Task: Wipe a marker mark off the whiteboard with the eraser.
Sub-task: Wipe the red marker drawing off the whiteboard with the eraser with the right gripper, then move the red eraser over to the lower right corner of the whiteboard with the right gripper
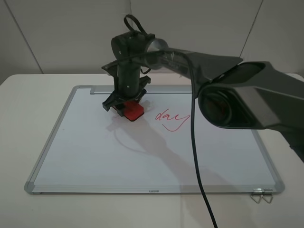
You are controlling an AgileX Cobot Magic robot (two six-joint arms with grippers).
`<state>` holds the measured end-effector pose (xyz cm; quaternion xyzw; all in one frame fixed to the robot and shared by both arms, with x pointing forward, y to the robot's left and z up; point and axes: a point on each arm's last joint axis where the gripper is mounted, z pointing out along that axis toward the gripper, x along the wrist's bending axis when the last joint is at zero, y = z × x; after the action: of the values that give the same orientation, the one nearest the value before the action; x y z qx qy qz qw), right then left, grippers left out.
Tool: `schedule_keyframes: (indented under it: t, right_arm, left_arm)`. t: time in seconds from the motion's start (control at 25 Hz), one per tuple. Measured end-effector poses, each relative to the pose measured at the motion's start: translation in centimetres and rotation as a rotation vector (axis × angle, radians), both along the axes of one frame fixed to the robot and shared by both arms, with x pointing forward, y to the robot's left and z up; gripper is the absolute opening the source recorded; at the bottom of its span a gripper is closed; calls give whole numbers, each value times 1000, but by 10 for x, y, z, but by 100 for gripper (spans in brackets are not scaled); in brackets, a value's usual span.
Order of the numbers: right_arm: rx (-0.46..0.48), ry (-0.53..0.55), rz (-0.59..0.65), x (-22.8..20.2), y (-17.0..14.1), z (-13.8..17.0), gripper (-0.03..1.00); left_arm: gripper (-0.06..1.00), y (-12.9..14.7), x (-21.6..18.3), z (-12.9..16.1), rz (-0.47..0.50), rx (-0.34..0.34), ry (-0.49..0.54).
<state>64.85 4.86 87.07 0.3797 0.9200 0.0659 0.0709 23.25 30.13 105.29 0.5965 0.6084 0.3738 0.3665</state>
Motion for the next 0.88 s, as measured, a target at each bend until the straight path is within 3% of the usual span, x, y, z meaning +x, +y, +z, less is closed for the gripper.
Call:
schedule_keyframes:
  t: [0.44,0.56,0.76,0.88]
  right_arm:
    - [2,-6,97,-32,33,8,51]
    - [0,0,76,-32,28,21,51]
    - [89,-59,11,-21,8,80,51]
    - [74,-37,-42,-17,-14,87,51]
  left_arm:
    - [77,0,0,0,0,0,0]
    - [77,0,0,0,0,0,0]
    - [77,0,0,0,0,0,0]
    - [77,0,0,0,0,0,0]
